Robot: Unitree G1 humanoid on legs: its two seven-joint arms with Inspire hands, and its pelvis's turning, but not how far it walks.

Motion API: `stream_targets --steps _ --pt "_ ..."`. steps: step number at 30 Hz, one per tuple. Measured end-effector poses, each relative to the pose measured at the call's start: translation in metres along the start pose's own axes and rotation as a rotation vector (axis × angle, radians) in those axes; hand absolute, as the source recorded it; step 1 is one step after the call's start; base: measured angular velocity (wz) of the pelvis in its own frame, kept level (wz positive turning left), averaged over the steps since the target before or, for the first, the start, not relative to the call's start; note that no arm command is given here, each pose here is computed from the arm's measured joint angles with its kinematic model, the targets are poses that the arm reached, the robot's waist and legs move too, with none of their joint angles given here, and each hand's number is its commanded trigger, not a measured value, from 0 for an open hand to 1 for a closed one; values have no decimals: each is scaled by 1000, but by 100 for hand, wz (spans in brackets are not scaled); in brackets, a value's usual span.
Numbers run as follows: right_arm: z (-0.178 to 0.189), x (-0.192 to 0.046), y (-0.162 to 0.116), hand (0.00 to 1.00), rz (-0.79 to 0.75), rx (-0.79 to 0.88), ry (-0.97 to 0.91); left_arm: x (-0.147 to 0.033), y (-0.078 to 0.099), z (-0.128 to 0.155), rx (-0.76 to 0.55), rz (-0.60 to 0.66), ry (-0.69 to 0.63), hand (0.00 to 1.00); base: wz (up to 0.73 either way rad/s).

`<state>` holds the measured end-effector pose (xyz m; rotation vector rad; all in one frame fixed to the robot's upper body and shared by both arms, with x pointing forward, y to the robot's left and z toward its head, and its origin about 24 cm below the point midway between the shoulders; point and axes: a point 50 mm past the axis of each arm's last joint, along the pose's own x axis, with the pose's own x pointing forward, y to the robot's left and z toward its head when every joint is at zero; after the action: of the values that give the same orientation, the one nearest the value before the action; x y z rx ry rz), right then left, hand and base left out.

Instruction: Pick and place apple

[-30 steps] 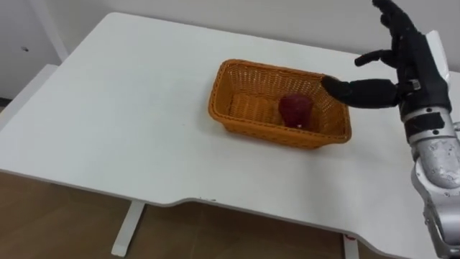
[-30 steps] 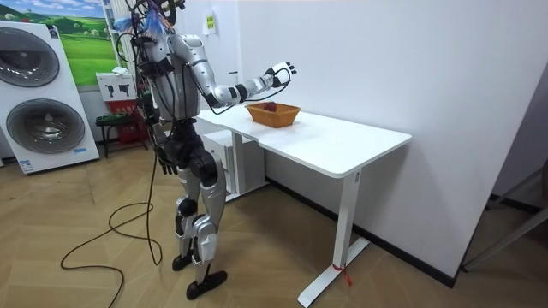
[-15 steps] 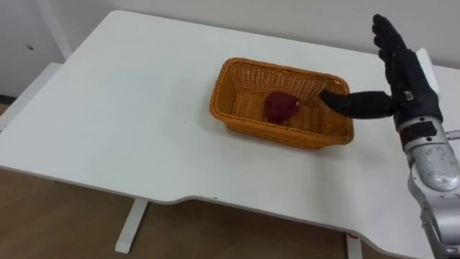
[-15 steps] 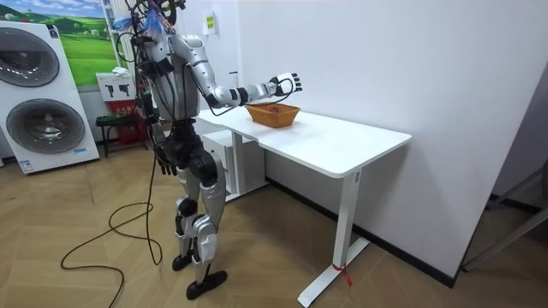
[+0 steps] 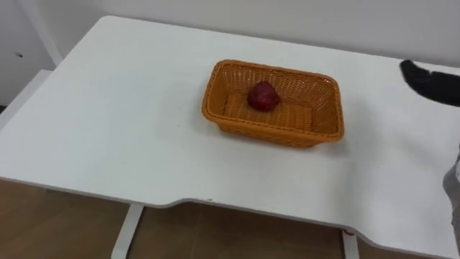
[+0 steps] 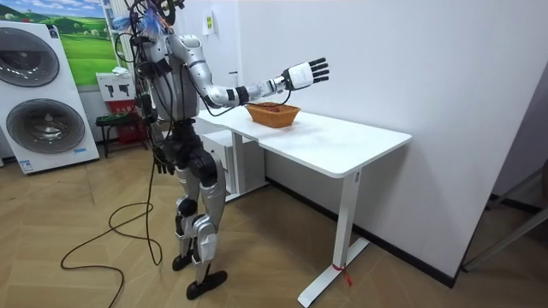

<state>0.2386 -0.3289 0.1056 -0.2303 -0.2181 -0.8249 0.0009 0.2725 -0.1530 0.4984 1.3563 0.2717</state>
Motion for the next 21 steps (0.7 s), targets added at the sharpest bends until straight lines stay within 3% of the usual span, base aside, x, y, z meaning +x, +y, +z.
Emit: stream_targets --steps 6,12,15,17,18,20,21 --pt "-13 7 -56 0 -417 21 69 -1 3 -3 -11 44 9 0 -10" --pt "-75 -18 -102 0 -708 46 396 -2 2 -8 -5 45 46 0 0" --pt "-124 -62 -120 0 -805 -2 659 -2 3 -5 -12 47 38 0 15" --pt "-156 -108 -130 0 -855 -46 869 -3 -2 -6 -15 36 42 0 0" --pt "-162 -121 -130 0 -853 -69 917 -3 -4 -4 -18 32 41 0 0" --pt "-184 -172 -132 0 -835 -142 1101 -5 -12 -7 -25 14 48 0 0" --pt "-189 -186 -132 0 -824 -171 1154 -5 -12 -7 -26 12 48 0 0"
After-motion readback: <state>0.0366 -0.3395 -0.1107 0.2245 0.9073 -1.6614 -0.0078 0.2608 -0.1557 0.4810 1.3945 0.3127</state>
